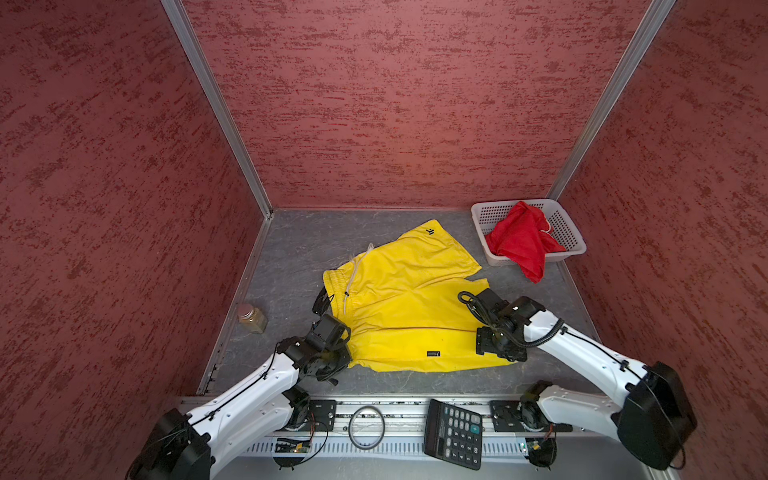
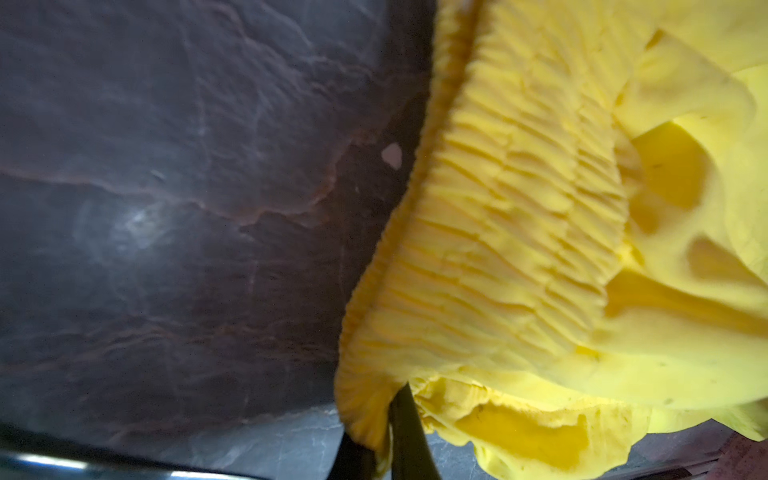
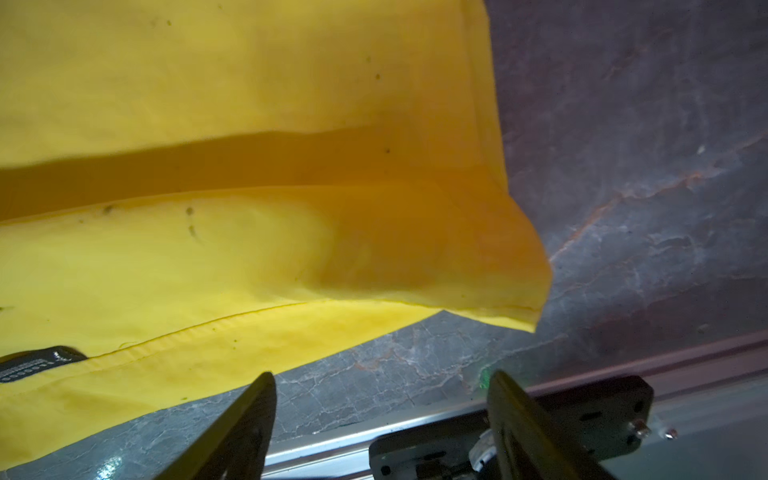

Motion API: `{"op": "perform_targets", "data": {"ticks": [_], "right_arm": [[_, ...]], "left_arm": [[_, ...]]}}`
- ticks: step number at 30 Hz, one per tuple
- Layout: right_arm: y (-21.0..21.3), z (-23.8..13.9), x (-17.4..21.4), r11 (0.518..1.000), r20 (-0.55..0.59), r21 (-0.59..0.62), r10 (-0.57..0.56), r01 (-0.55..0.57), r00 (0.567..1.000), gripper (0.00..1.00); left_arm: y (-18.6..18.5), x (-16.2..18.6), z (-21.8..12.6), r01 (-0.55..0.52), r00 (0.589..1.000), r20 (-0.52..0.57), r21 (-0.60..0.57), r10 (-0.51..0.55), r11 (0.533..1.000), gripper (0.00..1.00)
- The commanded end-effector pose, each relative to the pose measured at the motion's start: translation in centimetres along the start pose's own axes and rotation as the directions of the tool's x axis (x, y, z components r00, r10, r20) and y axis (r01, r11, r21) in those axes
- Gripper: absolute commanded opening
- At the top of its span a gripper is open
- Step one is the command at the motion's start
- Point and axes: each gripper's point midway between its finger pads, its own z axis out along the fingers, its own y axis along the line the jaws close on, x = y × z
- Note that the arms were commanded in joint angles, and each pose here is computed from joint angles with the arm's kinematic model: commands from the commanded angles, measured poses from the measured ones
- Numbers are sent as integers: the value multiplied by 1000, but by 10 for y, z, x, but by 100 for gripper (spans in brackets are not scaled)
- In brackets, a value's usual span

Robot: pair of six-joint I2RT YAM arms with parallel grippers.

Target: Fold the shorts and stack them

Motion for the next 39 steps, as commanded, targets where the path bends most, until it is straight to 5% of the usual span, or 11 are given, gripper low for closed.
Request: {"op": "perform_targets", "data": {"ticks": [1,9,19,24,26,30,33,39], "right_arm": [[15,23,-4,999,7,-22,48,-48,999,81],[10,43,-15,996,76,20,90,-91,993,75],[0,31,-25,992,135,21,120,-124,984,5],[-10,7,-35,988,189,11,149,-154,971,0],[-19,-1,-35,984,192,17,172,-179,966,10],[-35,-1,-26,969,140,-12,244,-245,960,67],[-47,-3,-26,957,155,-21,290,-291,944,98],[-49,1,-35,932,179,-57,362,-357,915,99]], "left_arm": [[30,8,10,-5,999,-39,-106,1,994,0],[35,9,13,12,998,-55,-103,-18,995,0],[40,10,15,33,997,-65,-96,-39,995,0],[39,11,12,35,997,-61,-86,-40,996,0],[38,10,10,37,998,-55,-79,-41,996,0],[38,10,8,43,998,-51,-70,-46,997,0],[39,11,9,47,997,-53,-68,-50,997,0],[39,11,11,47,997,-56,-65,-51,997,0]]}}
